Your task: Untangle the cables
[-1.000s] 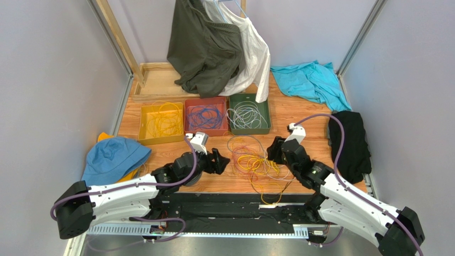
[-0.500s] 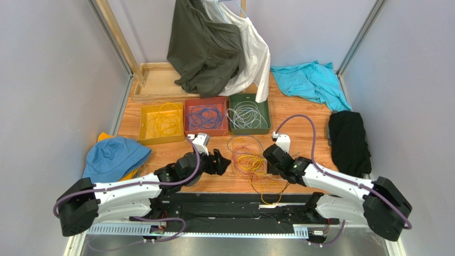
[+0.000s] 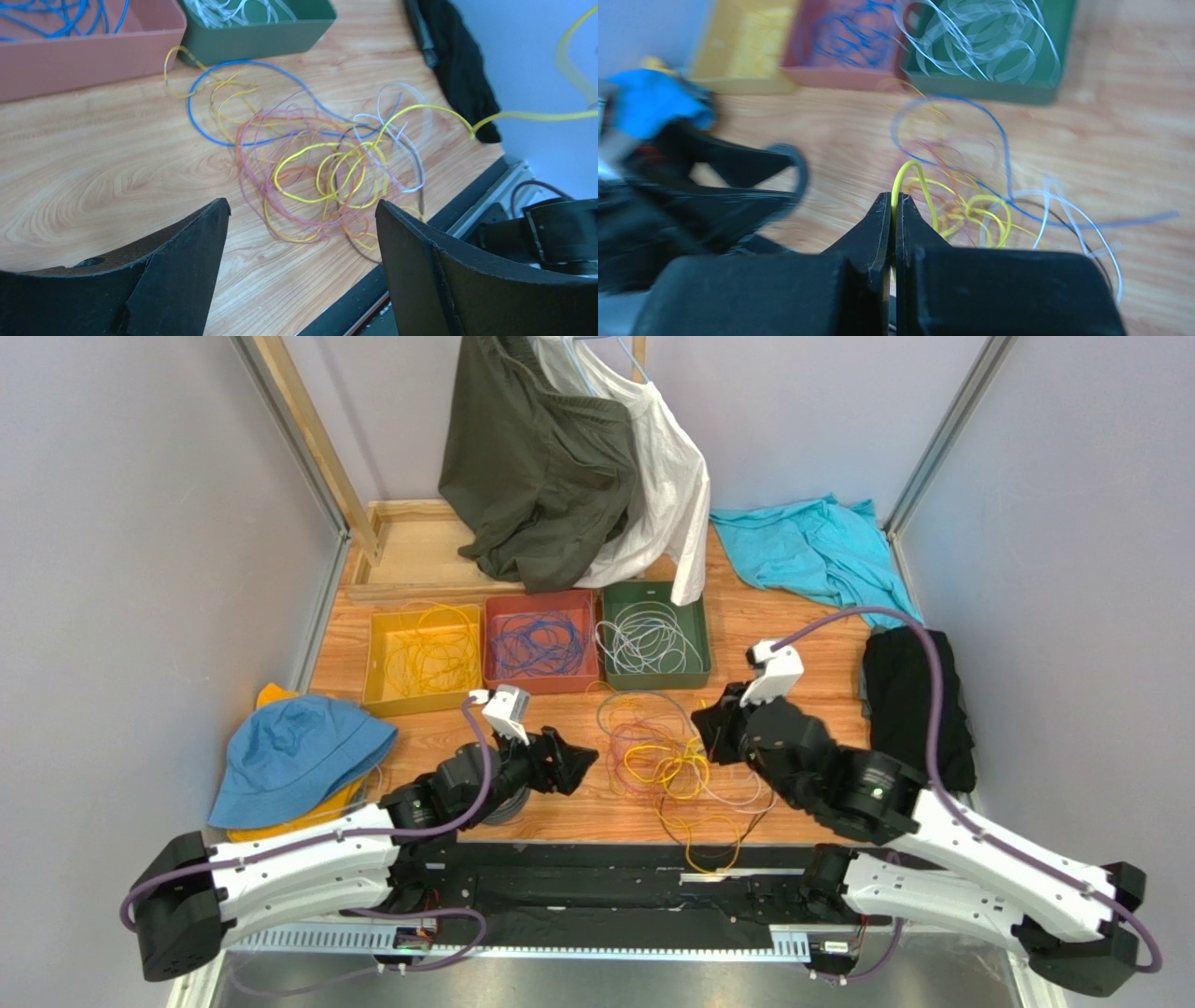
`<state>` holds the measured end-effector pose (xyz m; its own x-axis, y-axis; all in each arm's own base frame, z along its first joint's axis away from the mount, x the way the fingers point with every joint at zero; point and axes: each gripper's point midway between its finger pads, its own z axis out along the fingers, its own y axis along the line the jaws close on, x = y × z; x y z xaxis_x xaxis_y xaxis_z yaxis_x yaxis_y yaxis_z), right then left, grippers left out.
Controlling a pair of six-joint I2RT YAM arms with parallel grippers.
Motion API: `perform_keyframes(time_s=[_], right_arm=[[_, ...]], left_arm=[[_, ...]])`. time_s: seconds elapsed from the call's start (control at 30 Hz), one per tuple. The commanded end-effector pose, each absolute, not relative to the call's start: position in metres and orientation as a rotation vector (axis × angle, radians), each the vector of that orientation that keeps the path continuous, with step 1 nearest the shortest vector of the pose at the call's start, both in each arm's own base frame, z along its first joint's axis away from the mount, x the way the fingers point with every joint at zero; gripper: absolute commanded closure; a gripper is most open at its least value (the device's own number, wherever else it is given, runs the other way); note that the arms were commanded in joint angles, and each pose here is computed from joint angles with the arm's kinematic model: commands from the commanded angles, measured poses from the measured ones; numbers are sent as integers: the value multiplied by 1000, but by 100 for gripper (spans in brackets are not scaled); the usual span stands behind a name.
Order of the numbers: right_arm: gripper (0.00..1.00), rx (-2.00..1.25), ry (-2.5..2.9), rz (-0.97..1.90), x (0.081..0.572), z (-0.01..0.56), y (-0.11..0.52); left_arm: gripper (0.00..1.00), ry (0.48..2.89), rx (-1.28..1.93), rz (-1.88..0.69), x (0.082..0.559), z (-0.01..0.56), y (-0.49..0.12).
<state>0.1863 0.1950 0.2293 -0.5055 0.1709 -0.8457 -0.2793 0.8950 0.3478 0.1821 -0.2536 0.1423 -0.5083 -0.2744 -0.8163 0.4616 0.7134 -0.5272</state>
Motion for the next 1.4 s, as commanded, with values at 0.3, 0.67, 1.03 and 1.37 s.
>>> perform_keyframes(time_s=[0.3, 0.67, 1.03, 1.37], right_arm=[[100, -340, 1677, 964, 148, 466, 235], [100, -409, 1694, 1133, 133, 495, 273], [100, -481, 1766, 1192, 120, 478, 299], [100, -504, 1761, 1227, 110, 481, 300]], left_arm=[[2, 1460, 277, -1077, 166, 232, -251], [1, 1018, 525, -1053, 138, 295, -291], [1, 932, 510, -1047, 151, 320, -327], [24, 970, 571, -1013, 162, 304, -358]])
